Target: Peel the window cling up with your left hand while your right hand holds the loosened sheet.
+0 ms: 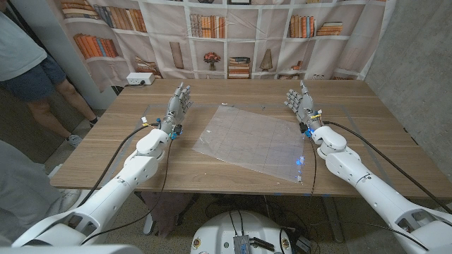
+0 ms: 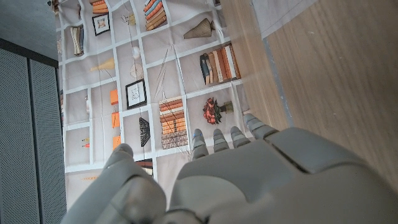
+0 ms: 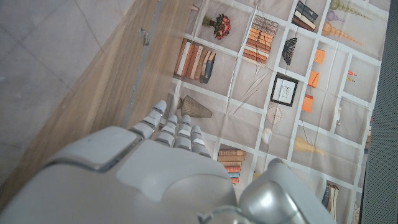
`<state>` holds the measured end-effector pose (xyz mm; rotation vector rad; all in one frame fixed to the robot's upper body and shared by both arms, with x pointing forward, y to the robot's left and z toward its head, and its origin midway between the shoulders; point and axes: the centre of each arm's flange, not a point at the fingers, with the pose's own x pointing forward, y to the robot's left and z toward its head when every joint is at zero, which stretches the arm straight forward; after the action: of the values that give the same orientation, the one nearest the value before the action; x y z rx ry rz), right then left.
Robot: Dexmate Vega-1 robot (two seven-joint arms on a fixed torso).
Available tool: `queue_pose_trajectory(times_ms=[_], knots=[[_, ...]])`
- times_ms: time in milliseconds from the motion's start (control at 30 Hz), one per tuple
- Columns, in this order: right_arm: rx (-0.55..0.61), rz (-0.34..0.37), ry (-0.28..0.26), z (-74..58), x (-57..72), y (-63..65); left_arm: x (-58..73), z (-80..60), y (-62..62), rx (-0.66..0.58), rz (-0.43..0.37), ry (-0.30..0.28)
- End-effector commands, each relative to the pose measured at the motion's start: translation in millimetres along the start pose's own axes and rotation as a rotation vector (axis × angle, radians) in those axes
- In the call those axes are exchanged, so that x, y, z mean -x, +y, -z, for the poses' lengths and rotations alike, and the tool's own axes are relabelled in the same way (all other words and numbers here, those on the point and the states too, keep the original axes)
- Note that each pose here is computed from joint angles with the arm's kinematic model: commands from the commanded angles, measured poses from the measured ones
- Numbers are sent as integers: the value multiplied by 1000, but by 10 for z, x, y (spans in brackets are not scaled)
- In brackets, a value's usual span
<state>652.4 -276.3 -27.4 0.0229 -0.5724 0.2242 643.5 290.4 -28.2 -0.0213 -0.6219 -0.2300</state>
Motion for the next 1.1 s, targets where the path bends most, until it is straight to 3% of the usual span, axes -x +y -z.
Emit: queue_pose_trajectory(times_ms=[33, 100, 167, 267, 500, 533, 567, 600, 667, 767, 867, 933, 1067, 1100], knots=[[4, 14, -1, -21, 46, -16, 125, -113, -44, -1, -27, -49], [13, 17, 0, -31, 66, -38, 126, -132, -49, -3, -22, -54], [11, 18, -2, -38, 86, -56, 137, -91, -87, 110, -16, -91], [23, 26, 11, -38, 117, -88, 161, -150, -82, -19, 9, -37], [32, 21, 4, -77, 159, -152, 179, -188, -147, -60, 36, -40], [42, 12, 6, -91, 160, -159, 182, -186, -162, -29, 36, -45], [44, 11, 8, -107, 159, -165, 186, -130, -202, 109, 13, -87], [55, 3, 6, -119, 157, -169, 206, -145, -218, 79, -12, -88], [56, -2, 1, -140, 150, -180, 196, -226, -184, -47, 87, -47], [73, -12, -3, -166, 142, -195, 240, -251, -203, -39, 74, -90], [63, -11, 3, -171, 154, -196, 274, -312, -188, -92, 67, -77], [81, -21, 12, -172, 158, -199, 282, -350, -163, -138, 105, -69], [72, -10, 12, -169, 178, -199, 310, -411, -148, -197, 106, -60], [62, -3, 15, -171, 186, -186, 312, -465, -138, -260, 82, -48]])
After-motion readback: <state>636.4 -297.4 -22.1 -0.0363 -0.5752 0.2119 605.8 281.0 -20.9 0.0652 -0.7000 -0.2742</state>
